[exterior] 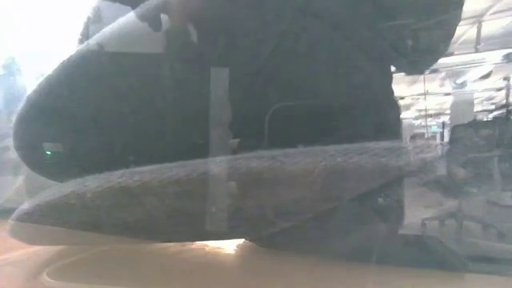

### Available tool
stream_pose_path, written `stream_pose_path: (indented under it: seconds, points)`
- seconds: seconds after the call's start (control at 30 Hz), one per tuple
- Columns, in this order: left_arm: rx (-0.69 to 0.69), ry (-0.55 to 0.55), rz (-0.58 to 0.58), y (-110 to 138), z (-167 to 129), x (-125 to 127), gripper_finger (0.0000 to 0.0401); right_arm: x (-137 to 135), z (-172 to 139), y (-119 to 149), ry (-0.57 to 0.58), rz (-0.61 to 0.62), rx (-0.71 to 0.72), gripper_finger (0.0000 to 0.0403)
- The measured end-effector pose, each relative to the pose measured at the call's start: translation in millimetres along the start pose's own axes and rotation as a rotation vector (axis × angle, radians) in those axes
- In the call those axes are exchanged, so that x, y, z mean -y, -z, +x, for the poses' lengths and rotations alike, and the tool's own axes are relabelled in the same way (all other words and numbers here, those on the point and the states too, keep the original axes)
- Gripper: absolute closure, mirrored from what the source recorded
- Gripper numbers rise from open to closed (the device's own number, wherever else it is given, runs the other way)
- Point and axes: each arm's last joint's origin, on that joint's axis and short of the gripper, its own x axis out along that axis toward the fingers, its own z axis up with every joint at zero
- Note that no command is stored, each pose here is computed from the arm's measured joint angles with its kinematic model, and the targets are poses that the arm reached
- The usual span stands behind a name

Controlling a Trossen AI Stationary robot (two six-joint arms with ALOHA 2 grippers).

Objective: Pick & Place hat
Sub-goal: Put the top black cap into the top transparent bin

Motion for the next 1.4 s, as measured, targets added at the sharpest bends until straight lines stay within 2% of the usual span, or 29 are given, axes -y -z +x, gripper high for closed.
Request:
stream_pose_path:
  seconds: [0.23,0.4,0.57,0.67,0.77,0.83,0.93,1.03,1.2,1.4]
  points:
    - [0.036,-0.073,0.099,-10,1,3,0.0356,0,0,0,0.0,-0.013,0.0,0.0275]
    - [-0.022,-0.047,0.106,-12,11,4,0.0313,0,0,0,0.0,-0.024,0.001,0.0275]
    - [-0.065,-0.102,0.085,-16,20,-1,0.0273,0,0,0,0.0,-0.019,0.001,0.0275]
    - [-0.09,-0.122,0.082,-16,23,-3,0.0265,0,0,0,0.0,-0.019,0.001,0.0275]
    - [-0.115,-0.166,0.024,-14,23,-5,0.0264,0,0,0,0.0,-0.018,0.001,0.0275]
    - [-0.114,-0.149,-0.041,-10,20,-6,0.0263,0,0,0,0.0,-0.006,0.001,0.0275]
    - [-0.088,-0.095,-0.209,0,9,-7,0.0263,-1,0,-2,-0.014,0.018,0.017,0.0275]
    - [-0.051,0.015,-0.339,12,-3,-6,0.0263,-4,0,-5,-0.038,0.066,0.044,0.0275]
    - [0.118,0.095,-0.487,29,-35,1,0.0263,1,2,-9,-0.028,0.168,0.059,0.0275]
    - [0.38,0.044,-0.587,55,-83,17,0.0263,22,8,-15,0.079,0.301,0.049,0.0275]
